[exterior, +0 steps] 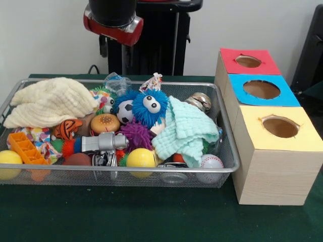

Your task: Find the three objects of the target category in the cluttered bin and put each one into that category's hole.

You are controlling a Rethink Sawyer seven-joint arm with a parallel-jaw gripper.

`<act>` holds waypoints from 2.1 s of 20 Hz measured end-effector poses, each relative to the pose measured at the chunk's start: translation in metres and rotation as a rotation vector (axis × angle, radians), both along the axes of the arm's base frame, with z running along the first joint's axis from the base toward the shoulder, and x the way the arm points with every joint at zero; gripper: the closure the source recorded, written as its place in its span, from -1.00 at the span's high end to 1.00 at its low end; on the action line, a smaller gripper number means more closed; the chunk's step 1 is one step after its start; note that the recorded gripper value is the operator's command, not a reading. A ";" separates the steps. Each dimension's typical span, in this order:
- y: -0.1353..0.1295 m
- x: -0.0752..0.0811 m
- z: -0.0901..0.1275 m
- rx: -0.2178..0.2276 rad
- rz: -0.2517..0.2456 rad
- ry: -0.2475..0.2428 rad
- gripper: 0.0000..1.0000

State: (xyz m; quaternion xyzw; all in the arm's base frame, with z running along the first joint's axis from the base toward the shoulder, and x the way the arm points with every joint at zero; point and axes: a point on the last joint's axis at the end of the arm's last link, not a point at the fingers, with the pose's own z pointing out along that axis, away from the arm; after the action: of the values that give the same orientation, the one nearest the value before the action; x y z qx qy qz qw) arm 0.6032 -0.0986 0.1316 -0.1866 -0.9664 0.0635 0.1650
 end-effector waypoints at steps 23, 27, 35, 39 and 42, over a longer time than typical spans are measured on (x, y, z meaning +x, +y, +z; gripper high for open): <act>0.017 -0.123 -0.043 -0.003 -0.017 0.092 1.00; 0.020 -0.134 -0.059 0.007 -0.016 0.112 1.00; 0.025 -0.146 -0.113 0.022 0.001 0.072 1.00; 0.027 -0.155 -0.134 0.027 0.003 0.067 1.00; 0.027 -0.166 -0.146 0.030 0.001 0.091 1.00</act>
State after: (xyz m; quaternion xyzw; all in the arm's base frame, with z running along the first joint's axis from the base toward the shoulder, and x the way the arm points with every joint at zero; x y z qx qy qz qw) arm 0.4374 -0.0712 -0.0140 -0.1807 -0.9588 0.0574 0.2115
